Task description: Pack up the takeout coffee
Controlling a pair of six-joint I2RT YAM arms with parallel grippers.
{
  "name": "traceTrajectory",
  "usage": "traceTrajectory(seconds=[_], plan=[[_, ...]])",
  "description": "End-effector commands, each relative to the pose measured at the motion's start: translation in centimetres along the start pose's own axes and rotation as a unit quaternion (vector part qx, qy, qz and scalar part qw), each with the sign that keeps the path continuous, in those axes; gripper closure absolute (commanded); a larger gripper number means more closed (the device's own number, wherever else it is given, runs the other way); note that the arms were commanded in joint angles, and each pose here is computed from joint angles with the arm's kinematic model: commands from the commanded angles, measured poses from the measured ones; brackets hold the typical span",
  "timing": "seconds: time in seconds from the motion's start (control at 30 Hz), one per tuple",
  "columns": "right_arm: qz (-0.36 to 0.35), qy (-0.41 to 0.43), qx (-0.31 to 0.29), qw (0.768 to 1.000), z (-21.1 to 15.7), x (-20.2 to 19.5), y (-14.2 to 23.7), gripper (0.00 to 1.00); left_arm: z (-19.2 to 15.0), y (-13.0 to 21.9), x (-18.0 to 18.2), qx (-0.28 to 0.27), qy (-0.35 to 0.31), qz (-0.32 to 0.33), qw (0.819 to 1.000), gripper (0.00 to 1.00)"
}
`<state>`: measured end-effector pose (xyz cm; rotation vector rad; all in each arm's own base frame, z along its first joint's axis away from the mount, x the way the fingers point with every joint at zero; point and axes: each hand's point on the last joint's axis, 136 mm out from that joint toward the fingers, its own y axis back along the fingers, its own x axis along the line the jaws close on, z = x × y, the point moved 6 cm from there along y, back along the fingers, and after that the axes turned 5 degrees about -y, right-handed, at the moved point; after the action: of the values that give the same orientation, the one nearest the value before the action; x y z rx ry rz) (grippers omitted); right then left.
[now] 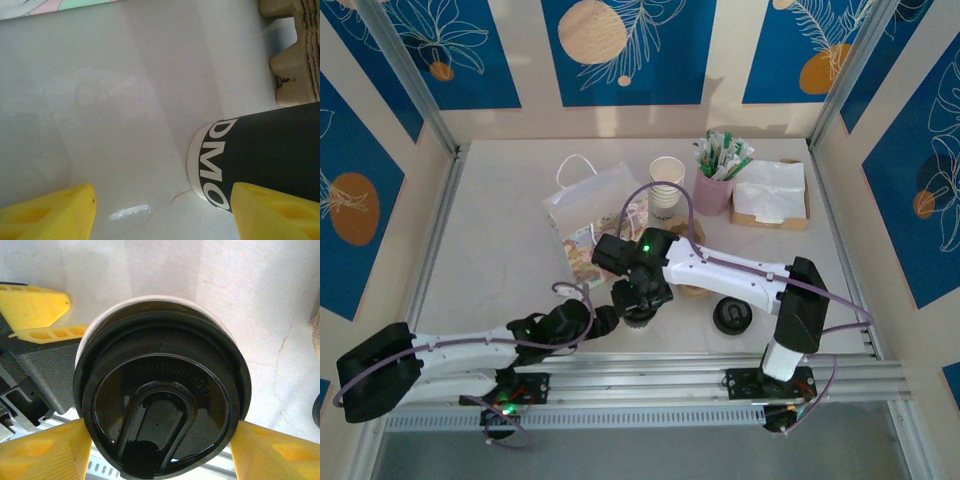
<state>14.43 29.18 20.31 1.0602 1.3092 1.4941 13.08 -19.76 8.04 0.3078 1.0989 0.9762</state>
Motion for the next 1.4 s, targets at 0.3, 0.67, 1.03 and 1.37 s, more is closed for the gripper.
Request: traceTrajectory(seconds=[0.3, 0.67, 1.03, 1.37], plan=[[-0.012, -0.002, 0.010, 1.000, -0.2, 0.7, -0.7, 0.29, 0.4, -0.6, -2.3, -0.017, -0.018, -0.020, 1.000, 0.29], [-0.062, -0.004, 0.035, 0.997, -1.0, -0.4, -2.5, 0.33, 0.7, 0.1, -2.1, -0.028, -0.024, -0.012, 0.999, 0.29], [-0.095, 0.004, 0.083, 0.992, -2.0, -0.9, -5.3, 0.35, 2.3, 3.4, -1.2, -0.081, -0.040, 0.006, 0.996, 0.32], [-0.060, -0.008, 0.127, 0.990, -3.0, -0.8, -7.6, 0.36, 2.6, 4.1, -1.4, -0.088, -0.042, -0.003, 0.995, 0.32]])
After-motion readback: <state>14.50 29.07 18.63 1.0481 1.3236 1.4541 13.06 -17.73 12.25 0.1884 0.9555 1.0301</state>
